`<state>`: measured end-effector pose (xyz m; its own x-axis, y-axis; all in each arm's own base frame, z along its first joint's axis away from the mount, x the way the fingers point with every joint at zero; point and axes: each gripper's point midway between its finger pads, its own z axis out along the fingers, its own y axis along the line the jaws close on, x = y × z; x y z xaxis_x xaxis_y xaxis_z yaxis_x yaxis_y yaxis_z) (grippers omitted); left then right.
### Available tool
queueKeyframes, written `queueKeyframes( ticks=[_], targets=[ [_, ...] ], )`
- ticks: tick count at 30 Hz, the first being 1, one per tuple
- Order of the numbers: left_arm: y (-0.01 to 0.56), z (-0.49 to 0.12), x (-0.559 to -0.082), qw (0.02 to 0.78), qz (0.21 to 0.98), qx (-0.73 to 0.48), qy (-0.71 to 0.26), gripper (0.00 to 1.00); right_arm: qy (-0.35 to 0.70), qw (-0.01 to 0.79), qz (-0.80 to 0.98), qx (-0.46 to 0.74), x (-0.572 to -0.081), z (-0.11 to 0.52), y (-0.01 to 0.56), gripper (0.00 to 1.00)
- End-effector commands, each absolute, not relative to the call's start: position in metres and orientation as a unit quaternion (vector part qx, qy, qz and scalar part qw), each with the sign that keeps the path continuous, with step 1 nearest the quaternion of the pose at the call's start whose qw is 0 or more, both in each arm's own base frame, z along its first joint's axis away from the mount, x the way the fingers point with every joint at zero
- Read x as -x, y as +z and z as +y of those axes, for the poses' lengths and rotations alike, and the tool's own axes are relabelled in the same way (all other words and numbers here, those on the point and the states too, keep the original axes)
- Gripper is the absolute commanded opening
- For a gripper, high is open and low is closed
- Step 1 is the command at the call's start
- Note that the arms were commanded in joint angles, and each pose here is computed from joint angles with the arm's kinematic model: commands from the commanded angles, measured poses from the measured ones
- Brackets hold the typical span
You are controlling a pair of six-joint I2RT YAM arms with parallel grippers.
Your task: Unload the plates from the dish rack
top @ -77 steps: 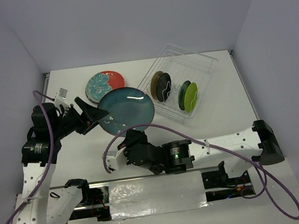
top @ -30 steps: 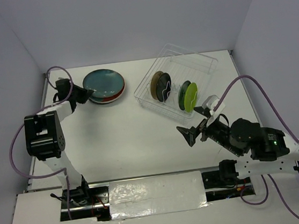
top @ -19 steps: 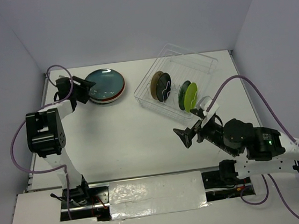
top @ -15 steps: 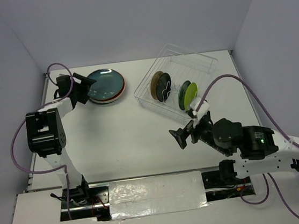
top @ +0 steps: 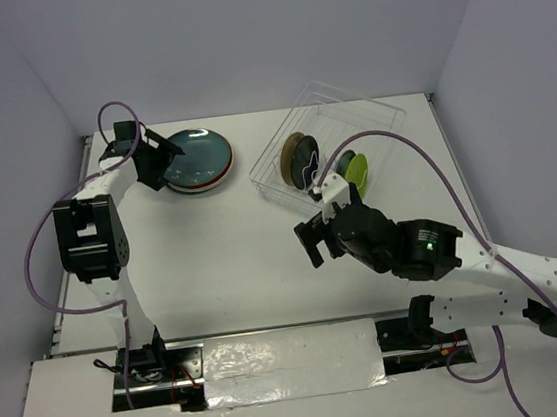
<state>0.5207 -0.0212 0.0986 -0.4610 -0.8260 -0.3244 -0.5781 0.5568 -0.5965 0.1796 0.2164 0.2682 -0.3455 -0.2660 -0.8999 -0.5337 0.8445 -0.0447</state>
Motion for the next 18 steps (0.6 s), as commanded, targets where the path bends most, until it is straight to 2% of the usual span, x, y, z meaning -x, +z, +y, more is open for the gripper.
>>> queueKeyframes(
  ticks=[1, 18],
  targets=[
    [0.088, -0.024, -0.508, 0.266, 0.849, 0.419, -0.181, 0.99, 0.166, 0.493, 0.818, 0.244, -0.174, 0.229, 0.269, 1.00],
    [0.069, -0.028, -0.489, 0.184, 0.881, 0.418, -0.126, 1.00, 0.230, 0.451, 0.818, 0.273, -0.162, 0.250, 0.256, 1.00]
  ],
)
